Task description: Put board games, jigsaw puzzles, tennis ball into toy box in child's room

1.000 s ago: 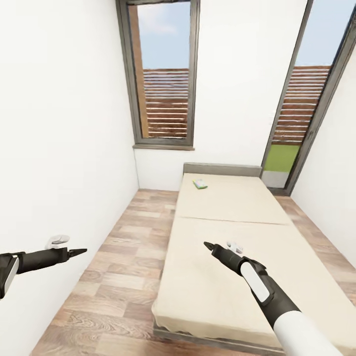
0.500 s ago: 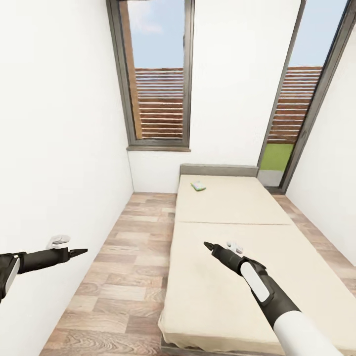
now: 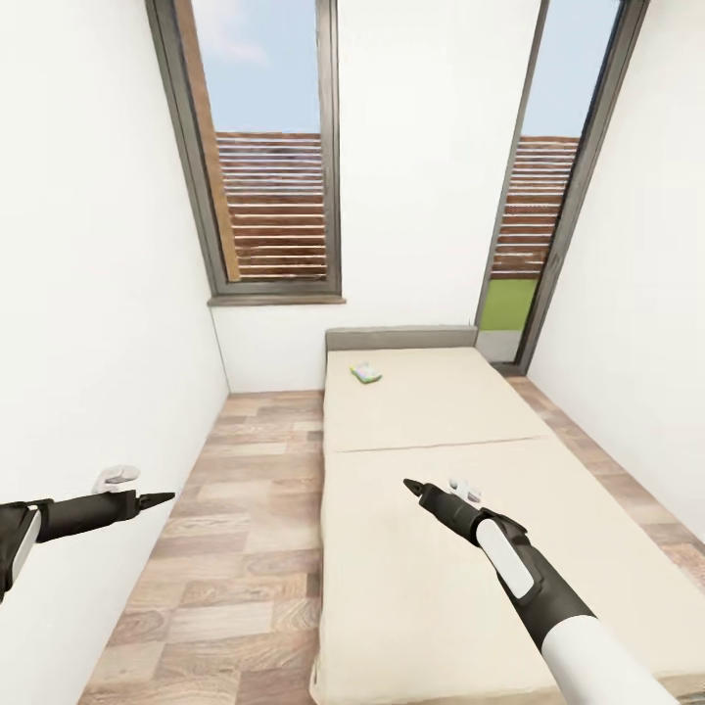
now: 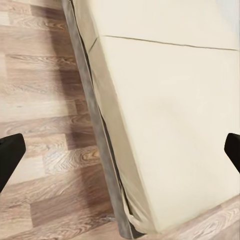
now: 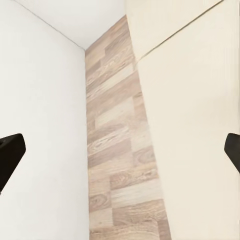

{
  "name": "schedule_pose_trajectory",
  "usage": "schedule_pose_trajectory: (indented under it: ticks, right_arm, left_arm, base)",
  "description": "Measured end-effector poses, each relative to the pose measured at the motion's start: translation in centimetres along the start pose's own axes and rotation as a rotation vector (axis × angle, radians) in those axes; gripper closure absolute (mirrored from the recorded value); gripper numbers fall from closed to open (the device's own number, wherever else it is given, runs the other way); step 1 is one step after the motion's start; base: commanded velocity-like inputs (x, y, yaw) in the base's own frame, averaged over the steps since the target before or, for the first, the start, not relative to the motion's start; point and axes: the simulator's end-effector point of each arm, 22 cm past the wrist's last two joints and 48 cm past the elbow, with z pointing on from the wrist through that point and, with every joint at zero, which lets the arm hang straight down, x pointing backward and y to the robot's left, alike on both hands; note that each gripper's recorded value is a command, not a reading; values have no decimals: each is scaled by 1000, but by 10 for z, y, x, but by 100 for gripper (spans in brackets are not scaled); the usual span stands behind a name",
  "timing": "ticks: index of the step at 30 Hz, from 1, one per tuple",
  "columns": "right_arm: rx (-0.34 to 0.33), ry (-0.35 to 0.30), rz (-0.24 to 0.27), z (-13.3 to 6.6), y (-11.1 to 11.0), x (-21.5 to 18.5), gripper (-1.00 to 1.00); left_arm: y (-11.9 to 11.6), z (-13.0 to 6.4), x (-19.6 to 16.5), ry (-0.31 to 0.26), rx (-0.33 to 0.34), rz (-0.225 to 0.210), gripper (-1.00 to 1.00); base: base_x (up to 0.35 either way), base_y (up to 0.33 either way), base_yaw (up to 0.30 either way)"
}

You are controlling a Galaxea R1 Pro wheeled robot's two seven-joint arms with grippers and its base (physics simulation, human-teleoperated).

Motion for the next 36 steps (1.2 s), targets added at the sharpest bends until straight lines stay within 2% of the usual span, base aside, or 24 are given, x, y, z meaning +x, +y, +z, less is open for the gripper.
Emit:
schedule_pose_trajectory:
  ticks: [8, 30, 36]
  right_arm:
    - [1, 0, 0, 0, 0, 0, -100]
    - [1, 0, 0, 0, 0, 0, -100]
    - [1, 1, 0, 0, 0, 0, -100]
  left_arm:
    - [0, 0, 0, 0, 0, 0, -100]
    - [0, 0, 0, 0, 0, 0, -100]
    - [0, 0, 0, -1, 1, 0, -100]
  base:
    - [131, 76, -278]
    - [6, 4, -279]
    - [0, 112, -279]
